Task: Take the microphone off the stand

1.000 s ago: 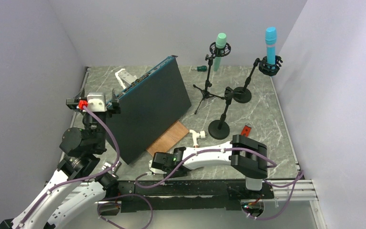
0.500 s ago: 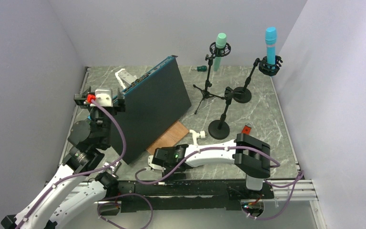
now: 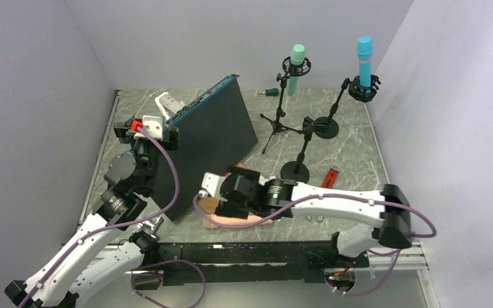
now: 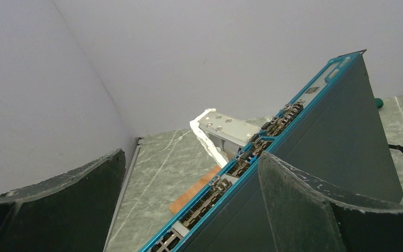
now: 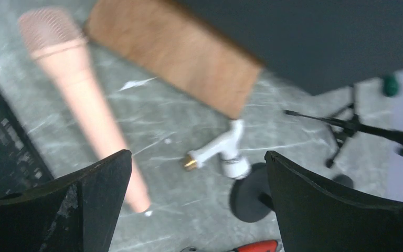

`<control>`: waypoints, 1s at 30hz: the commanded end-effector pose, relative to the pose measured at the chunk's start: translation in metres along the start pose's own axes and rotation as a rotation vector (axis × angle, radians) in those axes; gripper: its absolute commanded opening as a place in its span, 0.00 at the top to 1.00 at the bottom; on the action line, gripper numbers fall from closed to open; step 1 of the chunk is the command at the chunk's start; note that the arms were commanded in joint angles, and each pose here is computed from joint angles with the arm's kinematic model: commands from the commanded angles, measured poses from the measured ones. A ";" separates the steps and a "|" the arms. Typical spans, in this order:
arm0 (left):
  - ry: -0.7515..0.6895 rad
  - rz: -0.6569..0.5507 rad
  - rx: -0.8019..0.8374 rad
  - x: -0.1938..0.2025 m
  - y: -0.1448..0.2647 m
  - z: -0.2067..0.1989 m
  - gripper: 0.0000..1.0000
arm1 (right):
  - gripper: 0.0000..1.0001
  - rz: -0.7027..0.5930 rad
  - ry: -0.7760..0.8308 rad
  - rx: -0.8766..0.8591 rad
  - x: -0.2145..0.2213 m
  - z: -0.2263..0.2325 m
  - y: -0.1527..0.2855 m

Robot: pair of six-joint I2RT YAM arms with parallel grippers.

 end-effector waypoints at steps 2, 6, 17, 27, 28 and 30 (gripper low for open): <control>0.036 -0.015 0.020 -0.006 -0.003 -0.003 0.01 | 0.00 -0.100 -0.232 0.483 -0.004 -0.062 0.058; 0.036 -0.001 0.031 -0.005 -0.005 -0.006 0.01 | 0.00 -0.217 -0.457 0.616 0.006 -0.097 0.102; 0.062 0.003 0.065 -0.005 -0.004 -0.009 0.01 | 0.00 -0.400 -0.918 0.791 0.063 -0.171 0.176; 0.086 0.002 0.090 -0.007 -0.002 -0.010 0.01 | 0.01 -0.286 -1.189 0.771 0.108 -0.210 0.179; 0.092 0.002 0.093 -0.008 -0.002 -0.011 0.01 | 0.01 -0.290 -1.217 0.767 0.114 -0.212 0.178; 0.098 0.002 0.102 -0.008 -0.002 -0.012 0.01 | 0.00 -0.306 -1.267 0.746 0.123 -0.214 0.174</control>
Point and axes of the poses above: each gripper's point midway between its finger pads, its own y axis back along the fingers, its own z axis along the line the jaws close on, x = y × z, the point moved 9 cm from there along y, back along the fingers, and after that the axes turned 10 degrees about y, right-handed, at the moved point
